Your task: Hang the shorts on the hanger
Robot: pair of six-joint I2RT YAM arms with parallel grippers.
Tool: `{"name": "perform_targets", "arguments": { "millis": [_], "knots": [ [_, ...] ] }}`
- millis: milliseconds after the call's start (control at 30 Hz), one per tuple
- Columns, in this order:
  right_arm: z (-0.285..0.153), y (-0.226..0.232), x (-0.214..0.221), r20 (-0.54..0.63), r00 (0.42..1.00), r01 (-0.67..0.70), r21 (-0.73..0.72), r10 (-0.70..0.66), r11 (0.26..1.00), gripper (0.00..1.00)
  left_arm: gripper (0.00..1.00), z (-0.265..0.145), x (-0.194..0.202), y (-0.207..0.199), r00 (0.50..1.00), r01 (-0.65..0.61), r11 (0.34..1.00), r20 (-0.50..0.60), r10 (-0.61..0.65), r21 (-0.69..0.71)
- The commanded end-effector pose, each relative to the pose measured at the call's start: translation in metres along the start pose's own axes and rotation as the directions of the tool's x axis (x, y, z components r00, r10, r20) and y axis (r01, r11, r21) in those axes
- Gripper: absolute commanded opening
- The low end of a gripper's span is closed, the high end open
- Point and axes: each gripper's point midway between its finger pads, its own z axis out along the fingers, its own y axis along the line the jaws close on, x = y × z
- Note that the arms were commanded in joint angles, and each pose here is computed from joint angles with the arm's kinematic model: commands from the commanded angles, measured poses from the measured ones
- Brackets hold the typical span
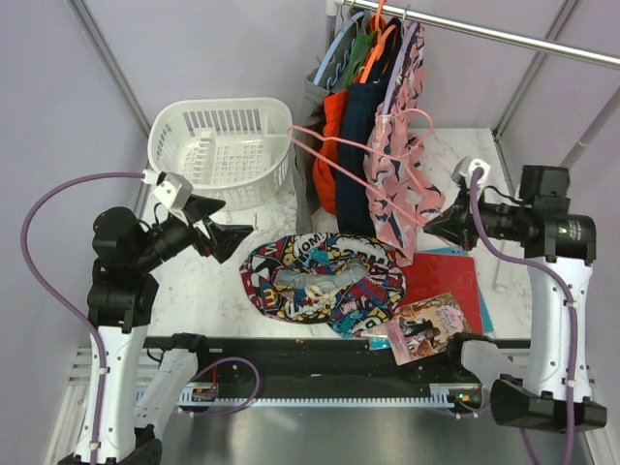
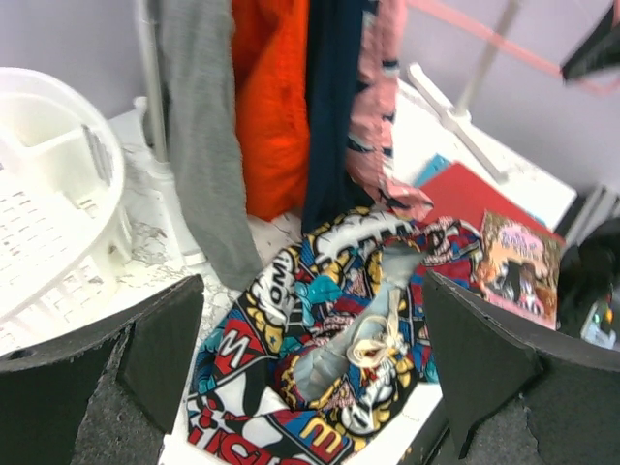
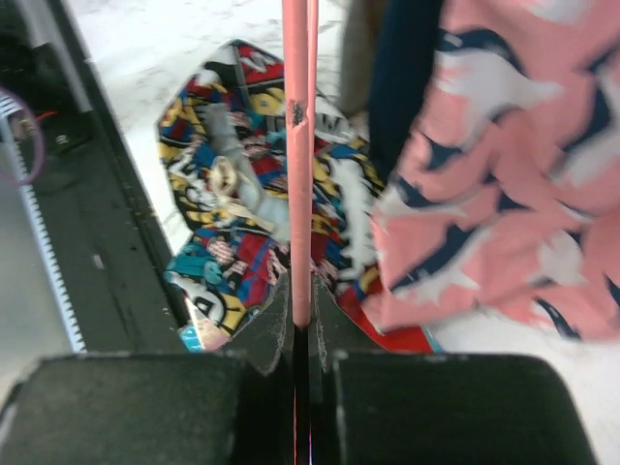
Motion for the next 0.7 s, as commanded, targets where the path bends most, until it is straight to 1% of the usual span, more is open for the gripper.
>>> {"name": "perform_targets", "arguments": {
  "millis": [0, 33, 100, 133, 167, 200, 233, 267, 300, 333, 367, 400, 433, 500, 533, 567, 633, 667],
  "knots": [
    [0.038, 0.035, -0.035, 0.077, 0.993, 0.106, -0.177, -0.094, 0.979, 0.00, 0.99, -0.003, -0.020, 0.005, 0.994, 0.076, 0.997, 0.087, -0.073, -0.033],
    [0.045, 0.035, -0.037, 0.063, 0.995, 0.082, -0.162, -0.073, 0.983, 0.00, 0.99, -0.004, -0.021, 0.007, 0.993, 0.082, 0.996, 0.092, -0.078, -0.041],
    [0.061, 0.037, -0.042, 0.067, 0.991, 0.125, -0.174, -0.115, 0.977, 0.00, 0.99, -0.006, -0.026, 0.007, 0.994, 0.066, 0.997, 0.091, -0.061, -0.043],
    [0.070, 0.054, -0.040, 0.049, 0.988, 0.157, -0.235, -0.150, 0.959, 0.00, 0.99, -0.007, -0.026, 0.006, 0.997, -0.004, 0.999, 0.079, 0.007, -0.038],
    [0.083, 0.049, -0.029, -0.002, 0.978, 0.203, -0.243, -0.209, 0.949, 0.00, 0.99, -0.008, -0.028, 0.006, 0.996, -0.049, 0.998, 0.068, 0.051, -0.034],
    [0.085, 0.054, -0.019, -0.055, 0.973, 0.202, -0.272, -0.224, 0.941, 0.00, 0.99, -0.014, -0.031, 0.001, 0.996, -0.078, 0.996, 0.047, 0.079, -0.033],
    [0.091, 0.066, -0.011, -0.084, 0.961, 0.223, -0.323, -0.263, 0.920, 0.00, 0.99, -0.015, -0.031, 0.008, 0.973, -0.229, 0.973, 0.018, 0.230, -0.037],
    [0.097, 0.060, 0.001, -0.121, 0.936, 0.276, -0.335, -0.331, 0.901, 0.00, 0.99, -0.018, -0.032, 0.008, 0.954, -0.299, 0.954, 0.000, 0.299, -0.031],
    [0.097, 0.068, 0.013, -0.157, 0.924, 0.270, -0.378, -0.349, 0.885, 0.00, 0.99, -0.023, -0.039, 0.003, 0.928, -0.372, 0.928, -0.010, 0.372, -0.014],
    [0.099, 0.067, 0.020, -0.174, 0.913, 0.281, -0.384, -0.368, 0.879, 0.00, 0.98, -0.022, -0.019, 0.011, 0.897, -0.428, 0.903, -0.106, 0.430, 0.038],
    [0.101, 0.063, 0.024, -0.186, 0.903, 0.298, -0.379, -0.387, 0.876, 0.00, 0.97, -0.024, -0.012, 0.011, 0.883, -0.440, 0.895, -0.147, 0.446, 0.076],
    [0.103, 0.064, 0.032, -0.197, 0.898, 0.297, -0.388, -0.394, 0.872, 0.00, 0.96, -0.026, -0.019, 0.004, 0.862, -0.470, 0.874, -0.147, 0.485, 0.126],
    [0.105, 0.064, 0.035, -0.199, 0.897, 0.297, -0.392, -0.396, 0.871, 0.00, 0.94, -0.027, 0.006, 0.004, 0.839, -0.454, 0.863, -0.220, 0.498, 0.223],
    [0.110, 0.064, 0.038, -0.190, 0.897, 0.306, -0.387, -0.400, 0.870, 0.00, 0.94, -0.026, 0.015, 0.003, 0.831, -0.433, 0.855, -0.241, 0.502, 0.286],
    [0.112, 0.064, 0.037, -0.180, 0.897, 0.316, -0.381, -0.405, 0.869, 0.00, 0.94, -0.030, 0.029, -0.002, 0.817, -0.417, 0.839, -0.260, 0.514, 0.349],
    [0.115, 0.063, 0.035, -0.169, 0.897, 0.326, -0.373, -0.409, 0.868, 0.00, 0.94, -0.026, 0.039, -0.002, 0.821, -0.385, 0.837, -0.271, 0.503, 0.389],
    [0.118, 0.063, 0.038, -0.183, 0.897, 0.315, -0.373, -0.402, 0.873, 0.00, 0.94, -0.024, 0.059, -0.012, 0.823, -0.336, 0.817, -0.277, 0.497, 0.468],
    [0.120, 0.064, 0.039, -0.190, 0.898, 0.307, -0.377, -0.397, 0.874, 0.00, 0.95, -0.022, 0.065, -0.011, 0.819, -0.329, 0.811, -0.280, 0.500, 0.484]
  ]
}}
